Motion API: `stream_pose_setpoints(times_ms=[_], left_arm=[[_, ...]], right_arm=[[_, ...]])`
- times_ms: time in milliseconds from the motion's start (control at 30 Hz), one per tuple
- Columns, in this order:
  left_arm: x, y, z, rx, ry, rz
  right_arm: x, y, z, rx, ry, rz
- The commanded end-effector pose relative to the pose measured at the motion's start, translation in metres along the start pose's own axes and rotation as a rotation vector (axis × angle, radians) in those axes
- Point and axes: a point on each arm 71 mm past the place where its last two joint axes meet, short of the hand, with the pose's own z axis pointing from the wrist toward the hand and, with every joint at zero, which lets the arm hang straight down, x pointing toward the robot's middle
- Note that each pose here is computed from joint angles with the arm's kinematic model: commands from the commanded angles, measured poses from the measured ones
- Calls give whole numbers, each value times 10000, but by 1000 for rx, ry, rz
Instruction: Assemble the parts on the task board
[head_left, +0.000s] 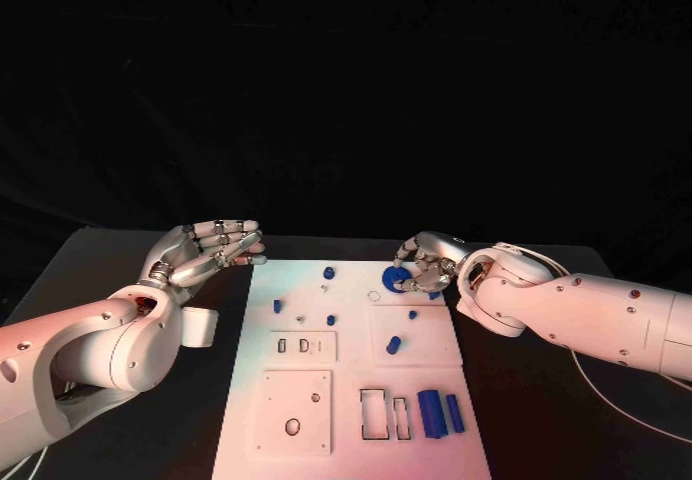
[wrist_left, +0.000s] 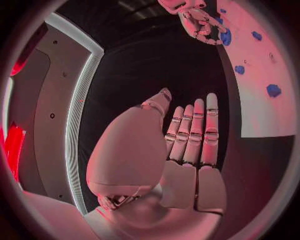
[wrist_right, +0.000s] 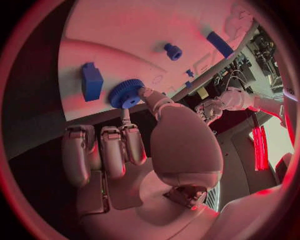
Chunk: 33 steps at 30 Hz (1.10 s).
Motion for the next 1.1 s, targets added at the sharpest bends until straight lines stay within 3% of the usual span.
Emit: stream_pose_setpoints(times_ms=[33, 700, 1100], left_arm=[[17, -17, 2, 8, 20, -6], [-3, -15, 1, 6, 16, -4], [-5, -13, 4, 5, 16, -4]], right_arm=[[42, -34, -6, 9, 32, -29], [49, -36, -29, 0, 42, -44], [-3, 94, -43, -65, -76, -98]])
